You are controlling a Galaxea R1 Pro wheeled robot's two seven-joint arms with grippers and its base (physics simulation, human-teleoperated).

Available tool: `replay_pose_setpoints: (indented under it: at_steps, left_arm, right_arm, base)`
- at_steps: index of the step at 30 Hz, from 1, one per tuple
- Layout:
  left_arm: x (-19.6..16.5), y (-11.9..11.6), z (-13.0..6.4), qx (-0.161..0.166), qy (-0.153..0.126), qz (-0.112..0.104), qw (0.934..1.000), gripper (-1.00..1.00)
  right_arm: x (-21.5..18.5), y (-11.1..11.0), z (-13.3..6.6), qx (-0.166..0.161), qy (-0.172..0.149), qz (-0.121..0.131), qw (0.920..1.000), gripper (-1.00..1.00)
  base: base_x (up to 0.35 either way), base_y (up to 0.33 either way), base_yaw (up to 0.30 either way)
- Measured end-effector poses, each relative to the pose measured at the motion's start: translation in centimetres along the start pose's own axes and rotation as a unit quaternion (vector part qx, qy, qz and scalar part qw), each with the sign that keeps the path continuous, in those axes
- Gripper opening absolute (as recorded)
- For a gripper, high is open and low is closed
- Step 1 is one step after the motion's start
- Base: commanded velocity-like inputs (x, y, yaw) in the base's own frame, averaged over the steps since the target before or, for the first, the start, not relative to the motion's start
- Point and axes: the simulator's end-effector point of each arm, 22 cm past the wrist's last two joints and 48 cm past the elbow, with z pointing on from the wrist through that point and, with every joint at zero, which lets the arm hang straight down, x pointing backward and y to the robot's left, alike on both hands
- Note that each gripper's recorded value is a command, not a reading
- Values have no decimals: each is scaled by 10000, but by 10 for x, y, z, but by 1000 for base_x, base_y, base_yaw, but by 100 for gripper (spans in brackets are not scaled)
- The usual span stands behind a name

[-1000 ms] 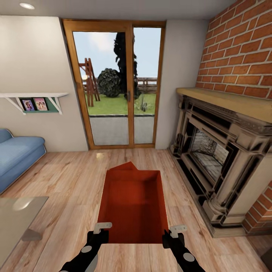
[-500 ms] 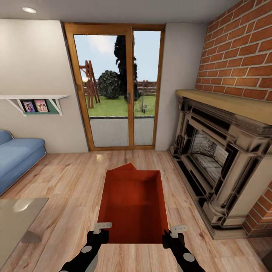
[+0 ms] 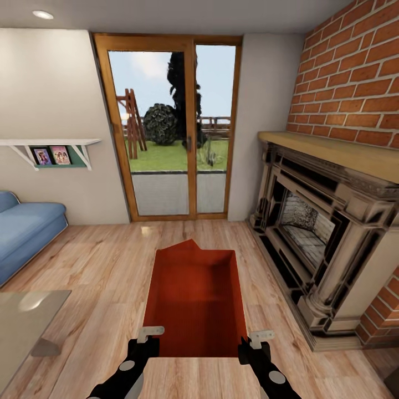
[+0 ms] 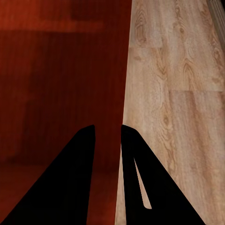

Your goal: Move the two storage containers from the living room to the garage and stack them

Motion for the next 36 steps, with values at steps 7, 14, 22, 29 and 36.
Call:
replay_pose_setpoints:
  at_steps: [7,14,22,29,36]
  left_arm:
    - [-2,0,-1,1,-19,3,10000,-100]
    - [-7,0,-2,4,-68,3,10000,-100]
    - [-13,0,-4,3,-126,0,9999,-100]
    - [-18,0,-5,7,-175,2,9998,-100]
    - [-19,0,-6,5,-181,3,9998,-100]
  right_arm:
    - [-2,0,-1,2,-20,4,10000,-100]
    - [-6,0,-2,4,-69,1,10000,-100]
    - [-13,0,-3,6,-125,-8,9999,-100]
    - [-17,0,-5,9,-174,-10,9998,-100]
    - [-18,0,-5,8,-181,-11,9998,-100]
  base:
    - [0,0,-33]
    - [0,0,-75]
    - [0,0,-76]
    - [0,0,-17]
    - [0,0,113]
